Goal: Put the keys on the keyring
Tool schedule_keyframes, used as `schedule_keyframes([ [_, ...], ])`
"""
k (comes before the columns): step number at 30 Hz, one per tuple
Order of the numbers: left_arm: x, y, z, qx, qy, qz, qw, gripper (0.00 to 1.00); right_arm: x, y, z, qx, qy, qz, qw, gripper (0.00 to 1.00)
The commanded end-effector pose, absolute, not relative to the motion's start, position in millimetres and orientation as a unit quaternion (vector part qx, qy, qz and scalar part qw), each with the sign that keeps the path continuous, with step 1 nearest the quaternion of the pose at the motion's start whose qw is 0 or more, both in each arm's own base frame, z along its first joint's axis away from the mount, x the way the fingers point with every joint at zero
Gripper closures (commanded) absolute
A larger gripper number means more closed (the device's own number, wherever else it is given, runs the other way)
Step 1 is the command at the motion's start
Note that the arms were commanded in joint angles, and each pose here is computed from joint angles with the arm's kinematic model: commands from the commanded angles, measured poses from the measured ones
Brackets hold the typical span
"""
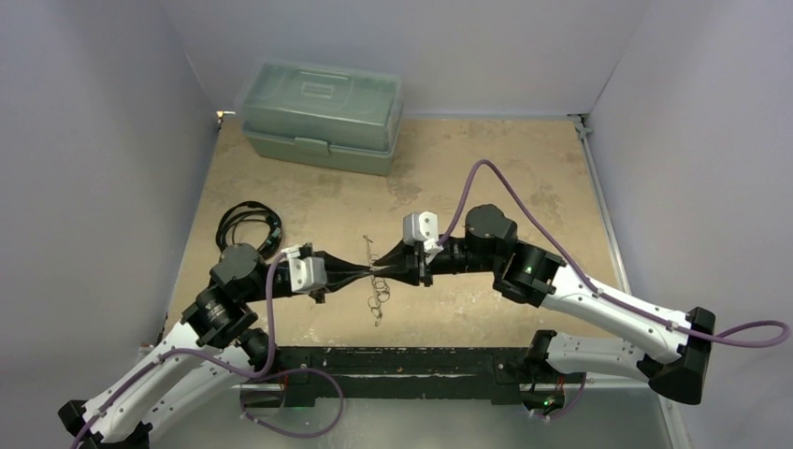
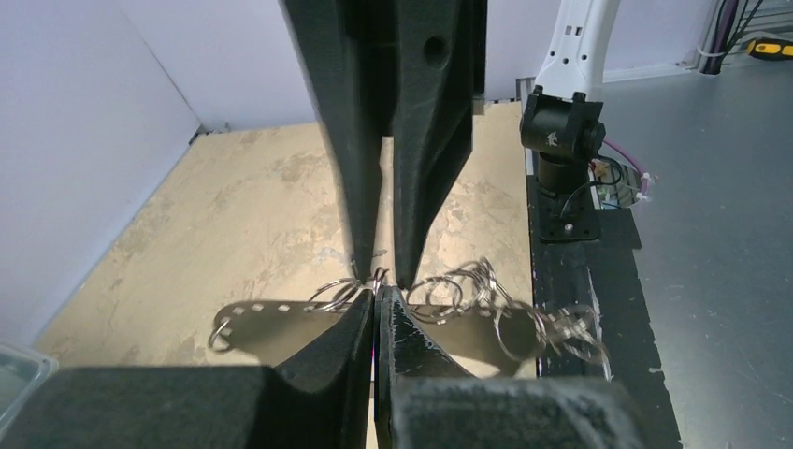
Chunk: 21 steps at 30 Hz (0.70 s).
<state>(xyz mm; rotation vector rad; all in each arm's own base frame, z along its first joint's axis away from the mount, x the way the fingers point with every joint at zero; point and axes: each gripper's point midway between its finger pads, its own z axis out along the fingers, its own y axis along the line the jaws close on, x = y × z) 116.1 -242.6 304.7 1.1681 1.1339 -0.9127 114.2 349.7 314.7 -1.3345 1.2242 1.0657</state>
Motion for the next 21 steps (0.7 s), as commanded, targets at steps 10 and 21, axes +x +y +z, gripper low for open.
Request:
schedule_keyframes([
  [10, 83.9, -232.5, 345.2, 0.475, 0.374, -0.441, 0.663, 1.0, 86.0, 322.4, 391.5, -0.461, 0.37, 0.521, 0.616, 0.58],
  [21, 62.7, -229.8, 355.7, 0.472, 0.331, -0.482, 0.659, 1.0, 75.1, 329.8, 381.5, -0.467, 0.357, 0.556, 0.588, 0.77],
])
